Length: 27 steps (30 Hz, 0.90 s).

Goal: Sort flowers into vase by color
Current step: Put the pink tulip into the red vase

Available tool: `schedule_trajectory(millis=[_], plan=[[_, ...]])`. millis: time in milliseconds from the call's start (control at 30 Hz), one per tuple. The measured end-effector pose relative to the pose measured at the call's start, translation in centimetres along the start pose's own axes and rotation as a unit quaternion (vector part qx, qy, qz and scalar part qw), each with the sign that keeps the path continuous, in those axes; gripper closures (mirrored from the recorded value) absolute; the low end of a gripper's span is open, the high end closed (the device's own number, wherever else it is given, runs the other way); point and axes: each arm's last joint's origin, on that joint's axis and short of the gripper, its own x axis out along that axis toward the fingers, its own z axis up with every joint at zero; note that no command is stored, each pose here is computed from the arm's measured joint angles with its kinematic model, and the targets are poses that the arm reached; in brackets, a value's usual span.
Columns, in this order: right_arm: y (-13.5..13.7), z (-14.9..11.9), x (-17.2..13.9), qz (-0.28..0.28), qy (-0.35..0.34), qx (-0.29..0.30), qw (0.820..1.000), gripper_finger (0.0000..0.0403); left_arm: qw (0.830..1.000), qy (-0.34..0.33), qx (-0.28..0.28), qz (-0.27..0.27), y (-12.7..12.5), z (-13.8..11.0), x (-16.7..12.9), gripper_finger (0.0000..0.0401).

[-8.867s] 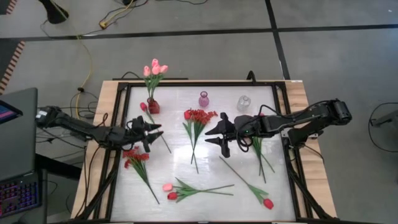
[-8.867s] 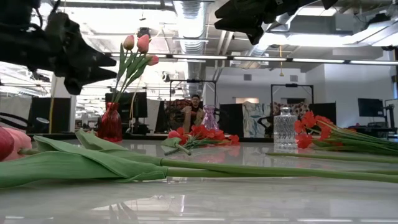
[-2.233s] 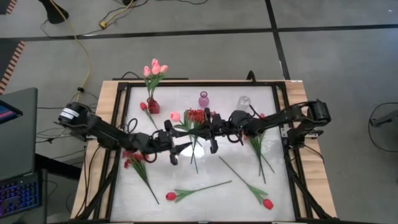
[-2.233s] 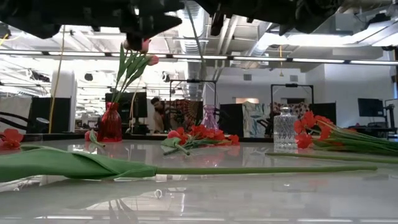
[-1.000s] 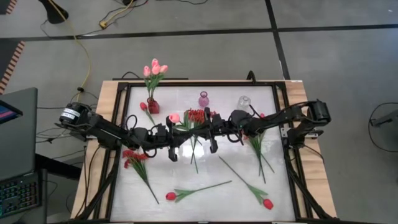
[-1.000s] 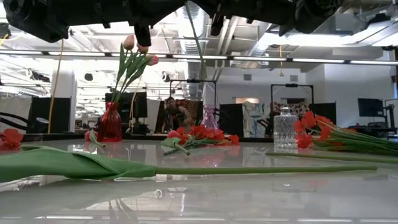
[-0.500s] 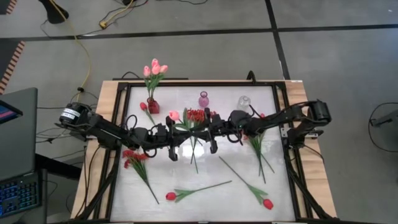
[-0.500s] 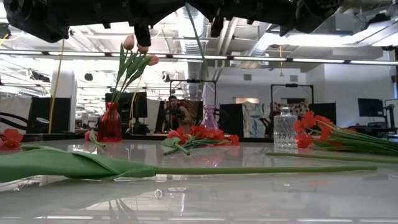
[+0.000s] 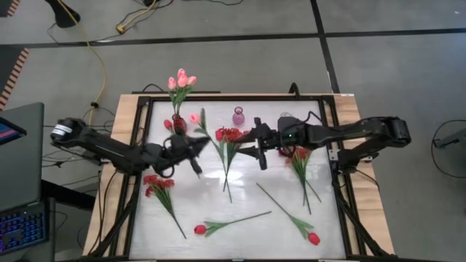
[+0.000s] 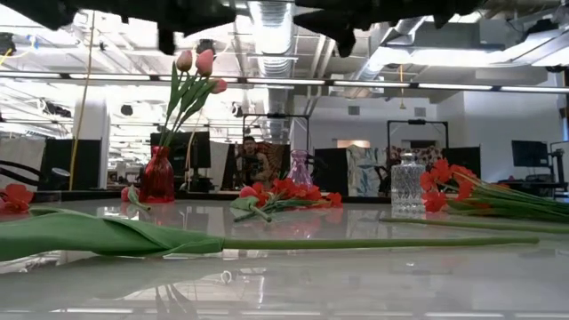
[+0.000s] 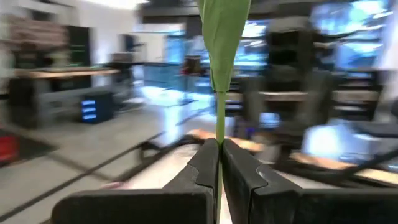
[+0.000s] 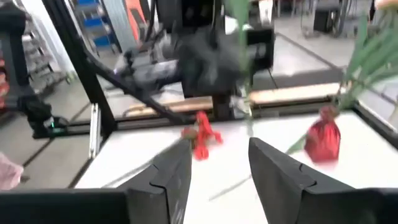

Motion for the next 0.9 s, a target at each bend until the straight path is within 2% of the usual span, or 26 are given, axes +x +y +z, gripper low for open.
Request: schedule_trajectory(millis=[267,467,900], plan=[[0.5,-0.6,0.0,0.005,0.029,0.001,1.0,0.0219,0.987,0.012,0.058,0.147,3.2,3.1,-2.7,0.0401],[0.3,-1.3,0.7,0.003,0.04,0.002,0.999,0.022,0.967,0.04,0.09,0.234,4.8,3.5,-4.1,0.0401],[0.0,-2.4,1.7,0.0,0.058,0.006,0.998,0.022,0.939,0.1,0.142,0.295,7.3,1.8,-3.4,0.0401]])
